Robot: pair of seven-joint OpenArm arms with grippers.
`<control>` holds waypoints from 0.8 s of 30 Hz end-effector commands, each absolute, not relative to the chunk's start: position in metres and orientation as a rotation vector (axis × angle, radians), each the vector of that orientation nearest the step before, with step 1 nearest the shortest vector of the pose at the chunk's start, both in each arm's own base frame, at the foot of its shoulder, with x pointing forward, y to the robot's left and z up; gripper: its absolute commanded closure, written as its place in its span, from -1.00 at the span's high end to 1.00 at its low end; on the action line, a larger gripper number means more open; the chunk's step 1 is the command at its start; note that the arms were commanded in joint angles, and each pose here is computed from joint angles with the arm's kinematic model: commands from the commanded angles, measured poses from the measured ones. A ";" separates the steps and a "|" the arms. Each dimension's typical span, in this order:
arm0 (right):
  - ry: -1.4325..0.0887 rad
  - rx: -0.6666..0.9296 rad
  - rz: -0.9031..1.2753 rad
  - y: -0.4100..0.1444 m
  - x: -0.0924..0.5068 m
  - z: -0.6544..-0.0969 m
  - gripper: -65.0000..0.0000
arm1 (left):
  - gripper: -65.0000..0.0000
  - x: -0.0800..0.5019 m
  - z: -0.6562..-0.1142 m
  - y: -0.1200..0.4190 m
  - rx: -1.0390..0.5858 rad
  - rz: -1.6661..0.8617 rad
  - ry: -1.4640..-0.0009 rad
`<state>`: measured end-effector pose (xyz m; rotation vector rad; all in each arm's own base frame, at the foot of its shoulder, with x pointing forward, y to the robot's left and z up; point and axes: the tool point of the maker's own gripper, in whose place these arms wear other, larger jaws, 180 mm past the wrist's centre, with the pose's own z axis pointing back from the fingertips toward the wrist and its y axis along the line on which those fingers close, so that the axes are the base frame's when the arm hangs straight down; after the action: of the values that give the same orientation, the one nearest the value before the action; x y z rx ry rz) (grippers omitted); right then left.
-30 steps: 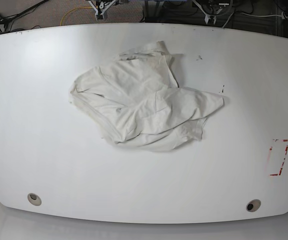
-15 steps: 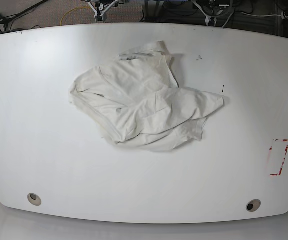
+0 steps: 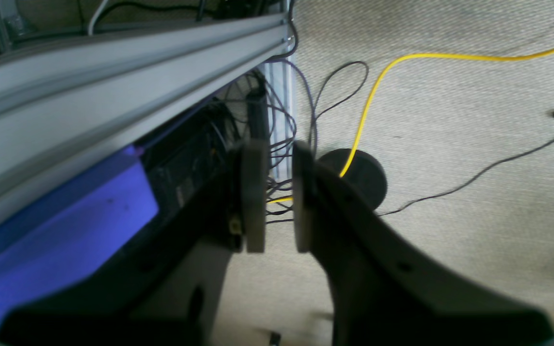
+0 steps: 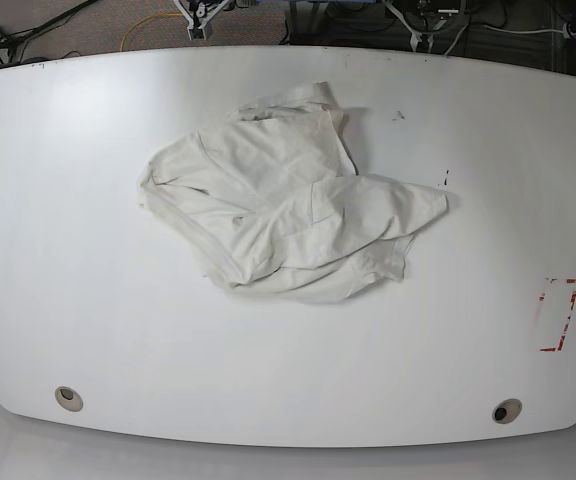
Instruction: Fold the T-shirt properly
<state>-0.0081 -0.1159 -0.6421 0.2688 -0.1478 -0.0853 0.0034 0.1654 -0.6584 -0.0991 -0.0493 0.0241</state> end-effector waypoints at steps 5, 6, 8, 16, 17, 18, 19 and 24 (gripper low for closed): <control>-0.167 0.273 -0.082 -0.117 -0.008 -0.639 -0.74 | 0.02 0.006 -0.658 0.168 -0.096 0.024 -0.067; -0.168 0.272 -0.082 -0.117 -0.008 -0.639 -0.74 | 0.02 0.006 -0.657 0.168 -0.097 0.025 -0.069; -0.167 0.273 -0.080 -0.117 -0.009 -0.639 -0.74 | 0.02 0.007 -0.657 0.168 -0.098 0.025 -0.072; -0.164 0.268 -0.083 -0.118 -0.017 -0.638 -0.73 | 0.02 0.006 -0.656 0.165 -0.106 0.023 -0.090; -0.165 0.268 -0.083 -0.118 -0.017 -0.638 -0.73 | 0.02 0.005 -0.656 0.165 -0.106 0.024 -0.091; -0.166 0.268 -0.082 -0.118 -0.017 -0.638 -0.73 | 0.02 0.005 -0.655 0.165 -0.106 0.024 -0.091; -0.166 0.268 -0.082 -0.118 -0.017 -0.638 -0.73 | 0.02 0.003 -0.655 0.166 -0.105 0.023 -0.091; -0.162 0.266 -0.073 -0.116 -0.021 -0.637 -0.73 | 0.02 -0.004 -0.655 0.173 -0.086 0.021 -0.094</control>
<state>-0.0178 -0.1166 -0.6382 0.2610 -0.1563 -0.0700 0.0027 0.1646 -0.6559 -0.1005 -0.0996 0.0214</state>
